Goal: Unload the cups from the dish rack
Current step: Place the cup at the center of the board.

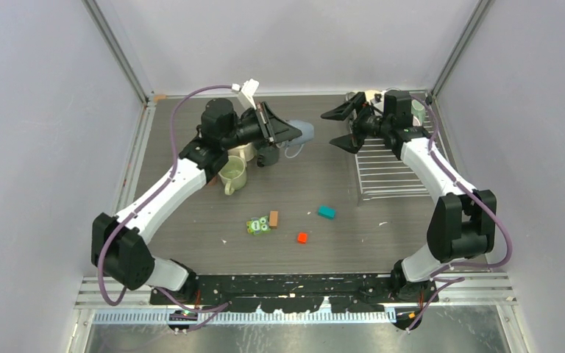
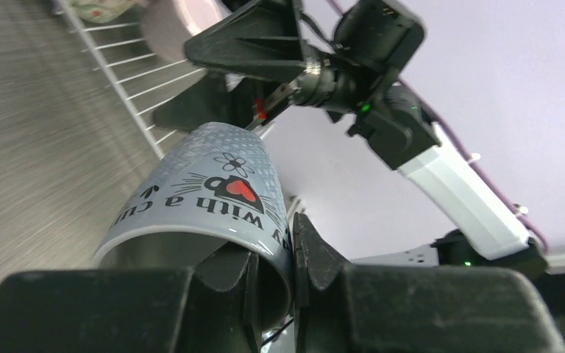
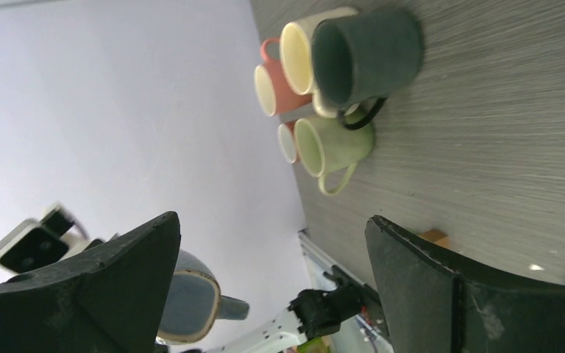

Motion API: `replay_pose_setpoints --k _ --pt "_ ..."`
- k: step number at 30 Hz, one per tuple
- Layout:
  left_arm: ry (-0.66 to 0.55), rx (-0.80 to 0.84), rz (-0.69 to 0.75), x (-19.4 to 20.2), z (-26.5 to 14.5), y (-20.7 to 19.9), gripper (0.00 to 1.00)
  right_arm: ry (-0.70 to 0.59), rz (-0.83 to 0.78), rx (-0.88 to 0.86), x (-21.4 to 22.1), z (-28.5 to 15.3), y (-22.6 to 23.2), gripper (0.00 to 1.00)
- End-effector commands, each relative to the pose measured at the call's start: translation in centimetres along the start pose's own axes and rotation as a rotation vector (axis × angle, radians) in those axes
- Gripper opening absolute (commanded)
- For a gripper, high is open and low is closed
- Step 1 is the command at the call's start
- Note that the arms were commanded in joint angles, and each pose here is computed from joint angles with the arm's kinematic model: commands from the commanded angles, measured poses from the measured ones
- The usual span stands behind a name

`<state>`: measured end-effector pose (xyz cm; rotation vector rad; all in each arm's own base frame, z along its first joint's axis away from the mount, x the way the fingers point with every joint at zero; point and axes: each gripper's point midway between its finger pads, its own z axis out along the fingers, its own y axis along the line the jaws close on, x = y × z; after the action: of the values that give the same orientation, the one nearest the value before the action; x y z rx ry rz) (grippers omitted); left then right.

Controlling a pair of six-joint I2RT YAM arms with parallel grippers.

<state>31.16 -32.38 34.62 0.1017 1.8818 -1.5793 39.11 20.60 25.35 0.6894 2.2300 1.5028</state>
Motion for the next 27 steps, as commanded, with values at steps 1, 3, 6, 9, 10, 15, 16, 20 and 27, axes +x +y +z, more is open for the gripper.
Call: replay_pose_setpoints --k 1,3,6,9,10,15,16,20,27 --pt "0.017 -0.189 0.145 -0.2 -2.8 0.9 0.00 -0.104 -0.117 0.076 -0.9 -2.0 -0.1 1.00" --pt "0.041 -0.284 0.188 0.1 -3.8 2.5 0.00 -0.120 -0.132 0.103 -1.0 -2.2 -0.8 1.00" --pt "0.097 -0.421 0.222 0.9 -5.2 4.8 0.00 -0.140 -0.155 0.147 -1.1 -2.5 -1.7 1.00" --pt "0.153 -0.542 0.248 1.8 -6.4 7.4 0.00 -0.161 -0.181 0.186 -1.3 -2.9 -2.3 1.00" --pt "0.165 -0.584 0.255 2.0 -6.7 8.2 0.00 -0.168 -0.189 0.199 -1.4 -3.1 -2.5 1.00" --pt "0.252 -0.728 0.297 3.2 -7.2 11.6 0.00 -0.199 -0.240 0.258 -1.6 -3.6 -3.0 1.00" --pt "0.274 -0.751 0.302 3.5 -7.2 12.2 0.00 -0.202 -0.248 0.267 -1.6 -3.7 -3.0 1.00" --pt "0.320 -0.818 0.315 4.1 -7.0 14.3 0.00 -0.211 -0.269 0.294 -1.6 -3.8 -3.4 1.00" --pt "0.406 -0.914 0.325 5.0 -6.2 18.1 0.00 -0.209 -0.283 0.308 -1.5 -3.8 -3.7 1.00"
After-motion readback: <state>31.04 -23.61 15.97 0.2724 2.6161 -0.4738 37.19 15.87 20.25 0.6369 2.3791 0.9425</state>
